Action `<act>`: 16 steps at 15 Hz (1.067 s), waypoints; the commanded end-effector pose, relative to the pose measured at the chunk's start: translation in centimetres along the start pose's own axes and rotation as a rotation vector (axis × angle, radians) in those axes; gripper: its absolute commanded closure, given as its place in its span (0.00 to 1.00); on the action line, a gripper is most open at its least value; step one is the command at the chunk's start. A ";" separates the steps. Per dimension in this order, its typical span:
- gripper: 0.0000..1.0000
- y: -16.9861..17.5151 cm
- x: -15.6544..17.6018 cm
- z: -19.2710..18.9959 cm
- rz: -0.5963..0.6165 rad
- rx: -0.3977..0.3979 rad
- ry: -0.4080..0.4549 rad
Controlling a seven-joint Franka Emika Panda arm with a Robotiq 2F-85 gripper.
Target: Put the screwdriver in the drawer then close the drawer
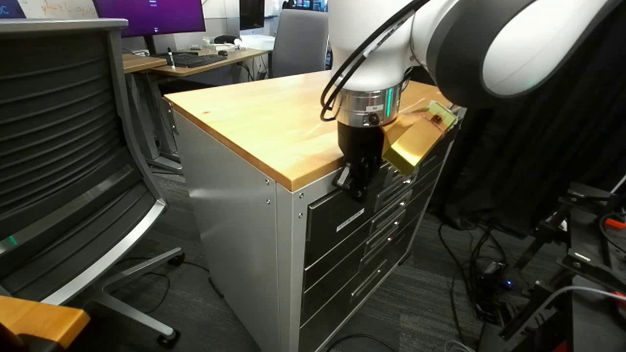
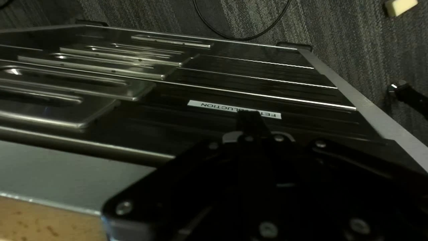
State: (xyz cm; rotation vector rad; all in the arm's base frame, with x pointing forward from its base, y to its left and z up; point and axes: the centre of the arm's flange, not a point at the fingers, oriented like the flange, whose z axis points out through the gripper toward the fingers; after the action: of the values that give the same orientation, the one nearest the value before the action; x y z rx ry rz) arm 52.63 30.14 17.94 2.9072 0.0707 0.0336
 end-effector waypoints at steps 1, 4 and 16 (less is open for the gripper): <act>0.72 1.4 0.3 -2.9 0.042 0.031 0.073; 0.56 3.3 -0.2 -6.9 0.098 0.045 0.051; 0.00 10.4 -0.2 -29.1 0.190 0.202 -0.067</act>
State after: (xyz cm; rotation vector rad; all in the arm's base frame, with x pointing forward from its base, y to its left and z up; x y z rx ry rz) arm 51.89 26.34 43.89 3.0344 -0.2608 0.0100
